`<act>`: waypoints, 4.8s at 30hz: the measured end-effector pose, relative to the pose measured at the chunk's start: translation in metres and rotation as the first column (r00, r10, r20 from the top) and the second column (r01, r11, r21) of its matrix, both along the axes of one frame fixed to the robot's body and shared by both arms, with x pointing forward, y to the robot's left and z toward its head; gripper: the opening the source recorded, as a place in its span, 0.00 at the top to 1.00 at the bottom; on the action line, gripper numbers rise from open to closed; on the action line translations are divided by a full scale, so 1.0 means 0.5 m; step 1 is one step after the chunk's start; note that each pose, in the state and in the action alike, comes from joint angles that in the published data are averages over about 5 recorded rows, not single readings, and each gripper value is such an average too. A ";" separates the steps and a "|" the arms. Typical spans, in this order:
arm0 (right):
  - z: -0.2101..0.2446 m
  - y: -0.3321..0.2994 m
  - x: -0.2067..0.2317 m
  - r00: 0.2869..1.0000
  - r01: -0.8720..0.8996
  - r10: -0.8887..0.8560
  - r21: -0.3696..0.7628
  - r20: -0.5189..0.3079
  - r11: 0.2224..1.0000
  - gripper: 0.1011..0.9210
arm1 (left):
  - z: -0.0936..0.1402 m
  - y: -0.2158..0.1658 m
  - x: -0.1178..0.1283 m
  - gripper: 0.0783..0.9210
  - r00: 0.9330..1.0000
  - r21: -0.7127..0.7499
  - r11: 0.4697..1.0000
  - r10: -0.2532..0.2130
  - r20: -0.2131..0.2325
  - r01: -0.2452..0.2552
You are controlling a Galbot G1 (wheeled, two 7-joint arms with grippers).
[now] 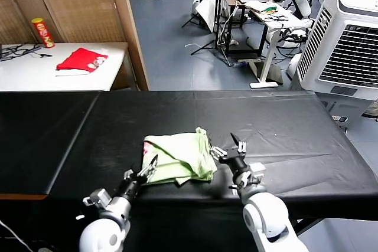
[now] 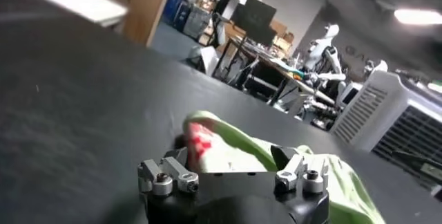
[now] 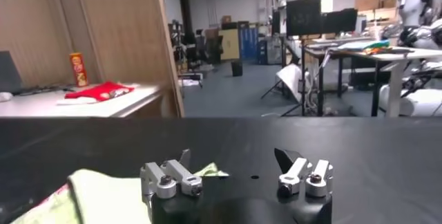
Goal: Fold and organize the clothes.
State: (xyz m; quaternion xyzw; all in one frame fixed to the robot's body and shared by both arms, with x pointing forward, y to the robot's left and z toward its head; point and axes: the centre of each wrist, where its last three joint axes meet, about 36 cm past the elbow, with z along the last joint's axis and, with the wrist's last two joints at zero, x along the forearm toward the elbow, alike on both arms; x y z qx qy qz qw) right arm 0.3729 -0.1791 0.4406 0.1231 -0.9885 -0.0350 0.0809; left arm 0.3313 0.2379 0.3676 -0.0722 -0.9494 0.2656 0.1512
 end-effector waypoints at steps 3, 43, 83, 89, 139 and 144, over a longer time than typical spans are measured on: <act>0.006 -0.003 -0.006 1.000 0.004 -0.004 0.003 0.007 1.000 0.15 | -0.010 -0.006 0.003 0.21 1.000 -0.037 0.999 0.013 -0.013 -0.014; -0.025 -0.025 -0.024 0.994 0.112 -0.112 -0.091 0.002 0.990 0.15 | 0.318 0.348 0.055 0.92 0.987 0.889 0.447 -0.064 0.146 -0.102; -0.072 0.105 0.016 0.911 -0.098 0.219 0.334 -0.349 0.938 0.15 | 0.176 -0.017 -0.066 0.15 0.934 0.693 0.705 -0.332 0.131 0.153; -0.091 0.131 0.051 0.910 -0.072 0.216 0.378 -0.355 0.923 0.21 | 0.161 -0.007 -0.076 0.15 0.946 0.702 0.701 -0.300 0.126 0.129; -0.104 -0.052 -0.252 0.988 0.150 -0.135 -0.237 0.077 0.960 0.15 | 0.119 0.058 -0.172 0.15 0.994 0.607 0.793 -0.098 0.050 0.047; -0.072 -0.040 -0.337 0.976 0.214 -0.216 -0.224 0.015 0.951 0.15 | 0.137 0.063 -0.208 0.15 0.998 0.572 0.818 -0.065 -0.012 0.060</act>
